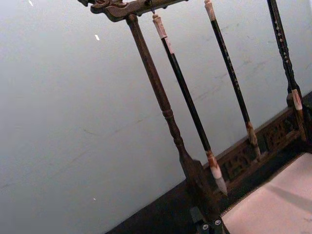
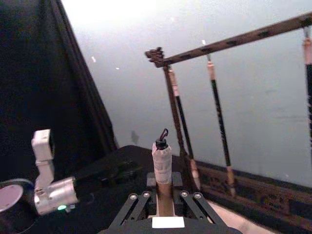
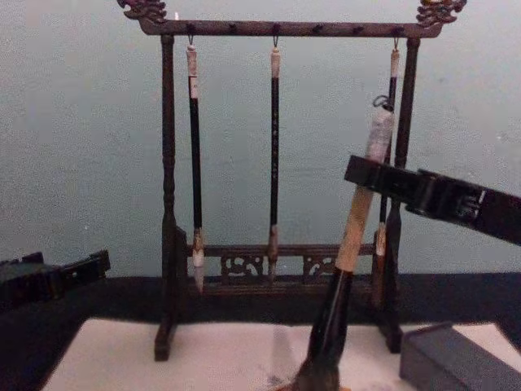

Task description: Pick up the brush from the inkstone, write on the paper, then place the brush back to its original position.

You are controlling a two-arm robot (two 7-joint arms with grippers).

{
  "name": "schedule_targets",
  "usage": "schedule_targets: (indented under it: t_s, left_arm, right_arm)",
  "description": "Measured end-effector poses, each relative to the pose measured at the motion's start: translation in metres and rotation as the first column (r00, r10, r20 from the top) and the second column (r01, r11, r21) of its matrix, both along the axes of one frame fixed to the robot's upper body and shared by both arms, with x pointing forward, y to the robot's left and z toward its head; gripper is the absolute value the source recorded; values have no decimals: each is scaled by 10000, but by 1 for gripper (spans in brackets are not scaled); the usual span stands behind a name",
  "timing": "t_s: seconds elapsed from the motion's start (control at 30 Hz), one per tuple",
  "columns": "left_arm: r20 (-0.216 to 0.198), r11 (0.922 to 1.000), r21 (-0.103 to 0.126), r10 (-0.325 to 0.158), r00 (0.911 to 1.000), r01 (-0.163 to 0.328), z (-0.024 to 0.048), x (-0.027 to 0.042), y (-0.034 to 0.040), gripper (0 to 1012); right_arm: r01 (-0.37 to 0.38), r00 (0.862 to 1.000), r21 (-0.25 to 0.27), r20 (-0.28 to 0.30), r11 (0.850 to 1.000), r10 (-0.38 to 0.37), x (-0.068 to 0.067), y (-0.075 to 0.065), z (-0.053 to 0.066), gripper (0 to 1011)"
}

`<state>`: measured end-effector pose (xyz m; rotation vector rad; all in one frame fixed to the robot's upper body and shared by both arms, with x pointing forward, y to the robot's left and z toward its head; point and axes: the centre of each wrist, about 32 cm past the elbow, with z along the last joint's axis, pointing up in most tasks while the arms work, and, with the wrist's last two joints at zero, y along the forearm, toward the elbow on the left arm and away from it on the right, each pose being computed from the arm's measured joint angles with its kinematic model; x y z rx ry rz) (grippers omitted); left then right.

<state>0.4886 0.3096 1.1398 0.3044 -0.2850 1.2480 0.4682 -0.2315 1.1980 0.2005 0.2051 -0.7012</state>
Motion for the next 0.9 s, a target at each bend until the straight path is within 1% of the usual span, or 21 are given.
schedule_targets:
  t_s: [0.13,0.27,0.5,0.67,0.9]
  left_arm:
    - [0,10000,1,0,10000,0,0,0,0,1002]
    - [0,10000,1,0,10000,0,0,0,0,1002]
    - [0,10000,0,0,10000,0,0,0,0,1002]
    - [-1,10000,1,0,10000,0,0,0,0,1002]
    - [0,10000,1,0,10000,0,0,0,0,1002]
  right_arm:
    - [-254,9993,-110,281,9996,257,-25,12,46,195]
    - [-386,9983,-149,423,9991,392,-37,19,73,195]
    - [-540,9971,-165,531,9984,548,-54,28,107,195]
    - [-799,9947,-141,638,9967,806,-87,45,139,195]
    - [-1241,9899,-159,677,9921,1249,-153,109,163,195]
